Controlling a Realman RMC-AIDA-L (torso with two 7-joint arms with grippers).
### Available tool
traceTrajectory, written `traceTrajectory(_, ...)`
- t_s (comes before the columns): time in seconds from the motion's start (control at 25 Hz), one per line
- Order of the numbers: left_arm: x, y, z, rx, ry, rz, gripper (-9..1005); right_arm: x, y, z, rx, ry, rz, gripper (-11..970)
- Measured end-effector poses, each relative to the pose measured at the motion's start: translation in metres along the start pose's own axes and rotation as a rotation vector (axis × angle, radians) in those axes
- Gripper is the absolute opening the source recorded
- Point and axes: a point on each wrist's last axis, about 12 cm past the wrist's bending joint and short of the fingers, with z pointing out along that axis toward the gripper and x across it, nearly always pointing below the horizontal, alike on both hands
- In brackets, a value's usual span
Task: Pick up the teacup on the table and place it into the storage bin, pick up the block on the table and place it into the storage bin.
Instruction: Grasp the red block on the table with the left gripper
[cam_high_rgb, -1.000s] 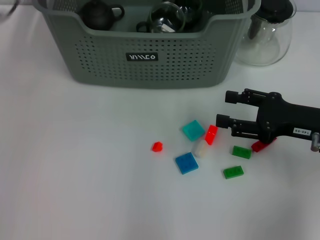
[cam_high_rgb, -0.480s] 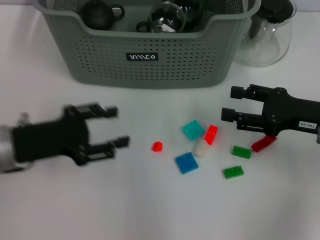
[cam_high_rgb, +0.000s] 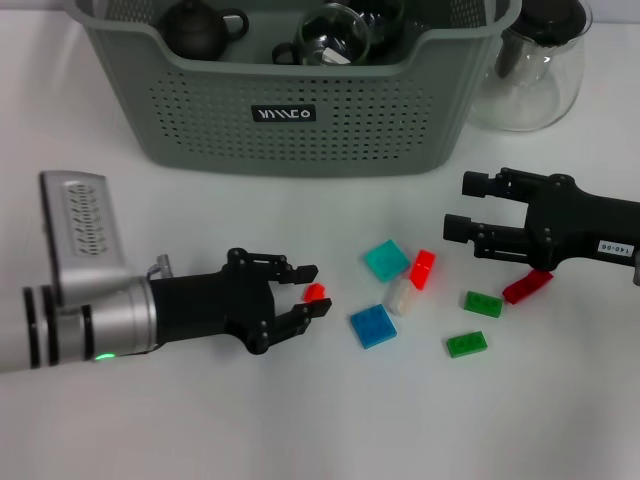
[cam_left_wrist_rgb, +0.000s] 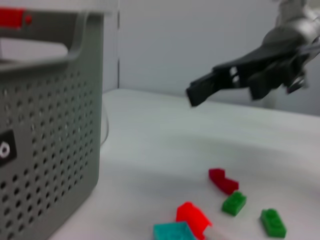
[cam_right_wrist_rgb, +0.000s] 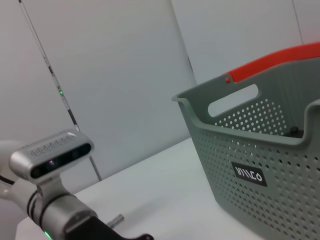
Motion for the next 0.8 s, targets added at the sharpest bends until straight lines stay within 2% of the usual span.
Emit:
traceTrajectory(0.12,0.005,0.001,0.009,-0.029,0.029,0.035,436,0.001,0.0,0.0,0.001,0.0,0.003,794)
traceTrajectory(0.32,0.008,-0.001,0.014,-0.044,0.033,0.076,381,0.003,0.001,0.0,0.001,-0.001,0.01,794)
traceTrajectory(0.8,0.012,0.008,0.003,-0.112,0.063,0.091,381,0.003,0.002,0.0,0.0,0.0,0.011,795)
